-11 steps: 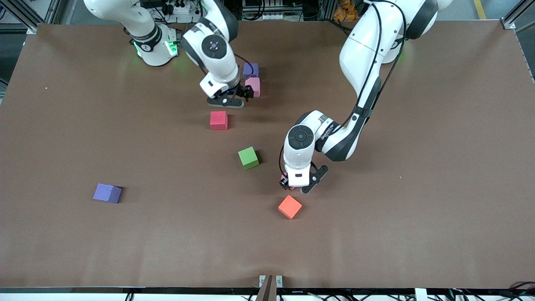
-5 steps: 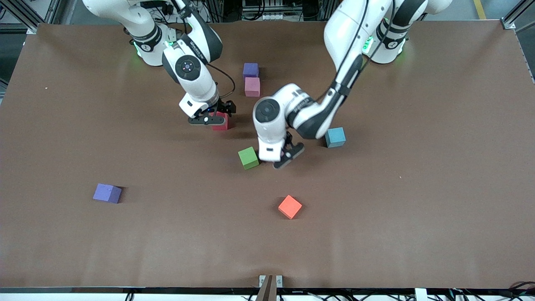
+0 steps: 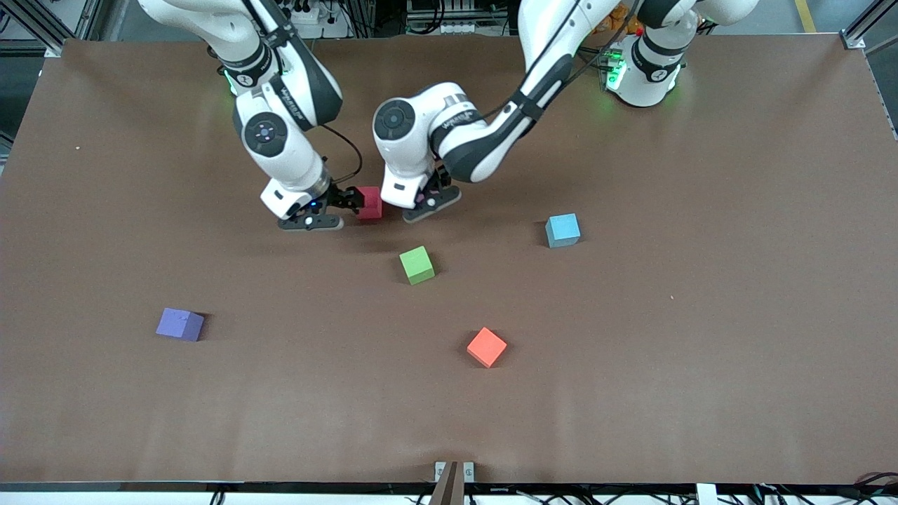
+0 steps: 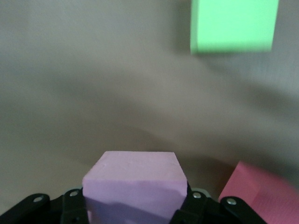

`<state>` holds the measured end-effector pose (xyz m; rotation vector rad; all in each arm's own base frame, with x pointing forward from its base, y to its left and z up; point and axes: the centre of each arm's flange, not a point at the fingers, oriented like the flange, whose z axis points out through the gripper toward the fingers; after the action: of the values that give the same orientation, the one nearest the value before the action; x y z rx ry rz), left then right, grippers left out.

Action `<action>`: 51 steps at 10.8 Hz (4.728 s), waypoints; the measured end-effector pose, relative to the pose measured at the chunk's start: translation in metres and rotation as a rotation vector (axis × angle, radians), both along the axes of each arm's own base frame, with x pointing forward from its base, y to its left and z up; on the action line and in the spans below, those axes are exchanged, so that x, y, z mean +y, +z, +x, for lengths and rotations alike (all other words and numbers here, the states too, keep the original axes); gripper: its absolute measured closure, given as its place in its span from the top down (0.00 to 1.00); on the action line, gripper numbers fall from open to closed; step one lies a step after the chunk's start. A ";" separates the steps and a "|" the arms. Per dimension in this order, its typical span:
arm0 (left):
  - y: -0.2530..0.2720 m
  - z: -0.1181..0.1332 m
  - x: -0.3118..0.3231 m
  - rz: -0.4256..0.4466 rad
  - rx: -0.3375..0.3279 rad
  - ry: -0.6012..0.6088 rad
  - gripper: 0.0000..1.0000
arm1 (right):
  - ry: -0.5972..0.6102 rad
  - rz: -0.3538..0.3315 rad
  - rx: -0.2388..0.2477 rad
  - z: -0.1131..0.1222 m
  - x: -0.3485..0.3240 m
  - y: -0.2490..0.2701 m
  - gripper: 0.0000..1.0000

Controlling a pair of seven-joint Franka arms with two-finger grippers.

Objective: Arrange blocks into number 1
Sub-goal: 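Place the pink cube in line with the left gripper while the right gripper grasps red, then place the red cube after pink with the right gripper while the left gripper grasps cyan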

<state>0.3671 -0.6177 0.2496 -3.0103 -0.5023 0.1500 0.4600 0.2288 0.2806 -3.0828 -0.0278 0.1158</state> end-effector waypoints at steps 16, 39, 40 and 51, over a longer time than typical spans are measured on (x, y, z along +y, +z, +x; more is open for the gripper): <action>-0.068 -0.109 -0.009 -0.076 -0.078 -0.396 0.64 | 0.027 0.005 0.005 0.013 -0.033 -0.002 1.00; 0.005 0.161 0.199 0.011 -0.154 -0.058 1.00 | 0.154 0.037 0.050 -0.043 0.066 -0.048 1.00; -0.003 0.158 0.213 0.039 -0.143 -0.075 1.00 | 0.148 0.036 0.054 -0.046 0.070 -0.052 1.00; -0.029 0.113 0.329 0.065 -0.090 -0.201 1.00 | 0.111 0.016 0.073 -0.059 0.083 -0.073 0.58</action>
<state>0.4801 -0.2884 0.2209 -2.9899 -0.2049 -0.0146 0.4007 0.3116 0.2079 -3.0575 -0.1964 0.2314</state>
